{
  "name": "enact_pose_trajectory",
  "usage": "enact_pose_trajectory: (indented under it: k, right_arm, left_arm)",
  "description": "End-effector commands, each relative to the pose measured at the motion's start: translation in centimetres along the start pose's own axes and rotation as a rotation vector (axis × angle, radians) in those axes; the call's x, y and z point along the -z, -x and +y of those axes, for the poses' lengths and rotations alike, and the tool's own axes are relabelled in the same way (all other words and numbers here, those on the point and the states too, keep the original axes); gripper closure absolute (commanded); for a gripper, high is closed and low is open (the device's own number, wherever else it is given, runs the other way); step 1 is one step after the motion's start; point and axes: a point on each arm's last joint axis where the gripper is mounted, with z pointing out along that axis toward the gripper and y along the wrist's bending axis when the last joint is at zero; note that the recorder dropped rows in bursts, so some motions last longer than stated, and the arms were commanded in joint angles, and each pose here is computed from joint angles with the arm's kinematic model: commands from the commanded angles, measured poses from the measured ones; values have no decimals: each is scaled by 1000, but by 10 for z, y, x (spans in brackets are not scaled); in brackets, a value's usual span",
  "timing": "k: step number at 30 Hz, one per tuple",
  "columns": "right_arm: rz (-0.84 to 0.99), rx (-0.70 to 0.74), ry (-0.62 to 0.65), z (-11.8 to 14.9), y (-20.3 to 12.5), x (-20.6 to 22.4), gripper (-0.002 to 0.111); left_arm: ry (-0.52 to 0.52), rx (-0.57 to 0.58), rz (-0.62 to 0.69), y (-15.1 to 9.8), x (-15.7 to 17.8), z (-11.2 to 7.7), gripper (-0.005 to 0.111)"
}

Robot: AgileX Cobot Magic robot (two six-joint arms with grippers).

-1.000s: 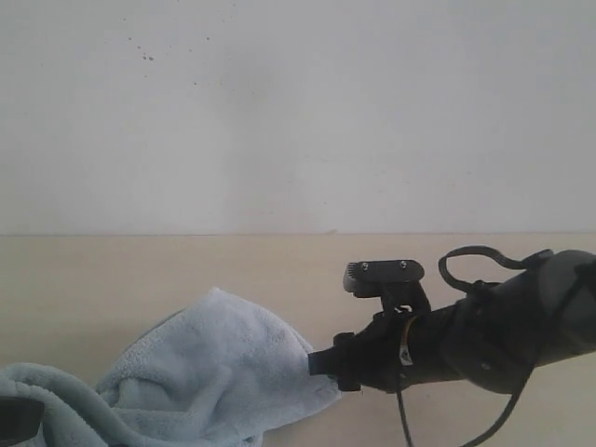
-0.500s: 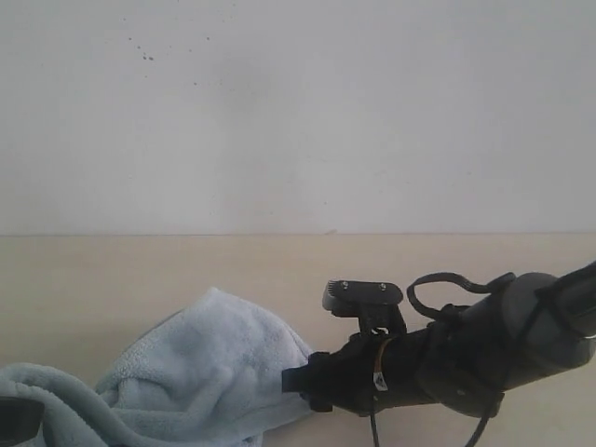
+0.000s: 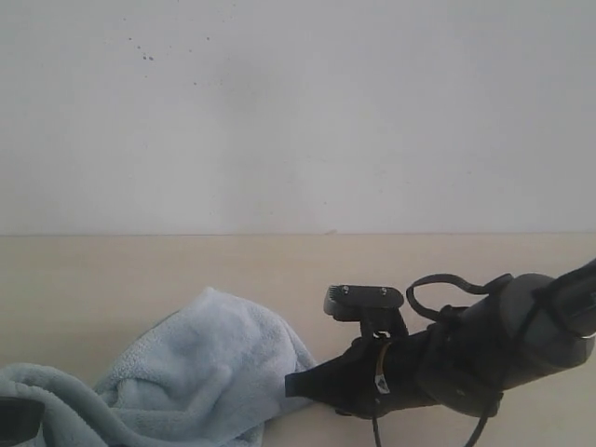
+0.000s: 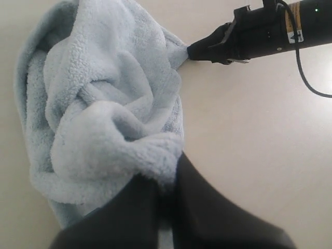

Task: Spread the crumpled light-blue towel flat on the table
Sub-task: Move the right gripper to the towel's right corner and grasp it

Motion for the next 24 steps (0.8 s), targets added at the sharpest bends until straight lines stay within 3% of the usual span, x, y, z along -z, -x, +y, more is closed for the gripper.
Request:
enact_pose_trajectory:
  k: [1,10,13,18,24]
  right_arm:
    - [4,16,-82,-14,12,18,106]
    - [-131,80,-120,-16,51,75,104]
    - [-142,89,-113,-12,52,80,89]
    - [-144,116,-76,-1,49,75,54]
    - [-135,163,-13,13,39,59,59]
  left_arm:
    - [0,9,7,-2,-1,0,103]
    - [-20,10,30,-4,-1,-1,103]
    - [-22,10,32,-4,-1,-2,103]
    - [-21,9,32,-4,-1,-1,103]
    - [-21,9,32,-4,-1,-1,103]
